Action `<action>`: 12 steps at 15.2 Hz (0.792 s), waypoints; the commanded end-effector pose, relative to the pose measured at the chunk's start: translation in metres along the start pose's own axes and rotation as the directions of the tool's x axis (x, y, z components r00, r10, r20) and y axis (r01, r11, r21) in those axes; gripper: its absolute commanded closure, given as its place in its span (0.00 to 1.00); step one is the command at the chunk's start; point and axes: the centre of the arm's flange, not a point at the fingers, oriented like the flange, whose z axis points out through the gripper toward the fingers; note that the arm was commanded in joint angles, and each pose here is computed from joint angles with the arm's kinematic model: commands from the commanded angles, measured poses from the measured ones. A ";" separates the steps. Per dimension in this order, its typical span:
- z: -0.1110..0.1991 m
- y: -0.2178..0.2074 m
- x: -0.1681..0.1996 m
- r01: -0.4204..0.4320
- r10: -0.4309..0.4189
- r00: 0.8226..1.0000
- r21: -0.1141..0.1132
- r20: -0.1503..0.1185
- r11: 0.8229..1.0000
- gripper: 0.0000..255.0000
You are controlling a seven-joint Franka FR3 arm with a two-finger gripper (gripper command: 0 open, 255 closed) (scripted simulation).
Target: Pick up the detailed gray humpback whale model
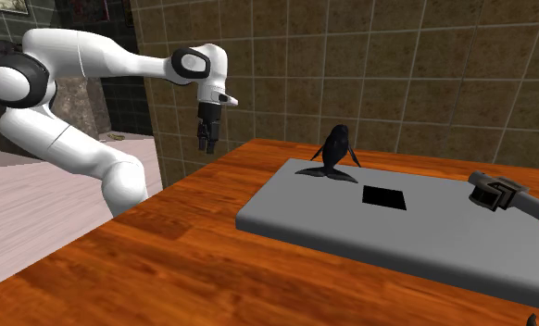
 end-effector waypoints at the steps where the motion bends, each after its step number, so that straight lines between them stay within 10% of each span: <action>1: 0.000 0.000 0.000 0.000 0.000 1.000 0.000 0.000 1.000 0.00; 12: -0.022 0.132 0.047 0.167 -0.163 0.976 0.016 -0.145 0.986 0.00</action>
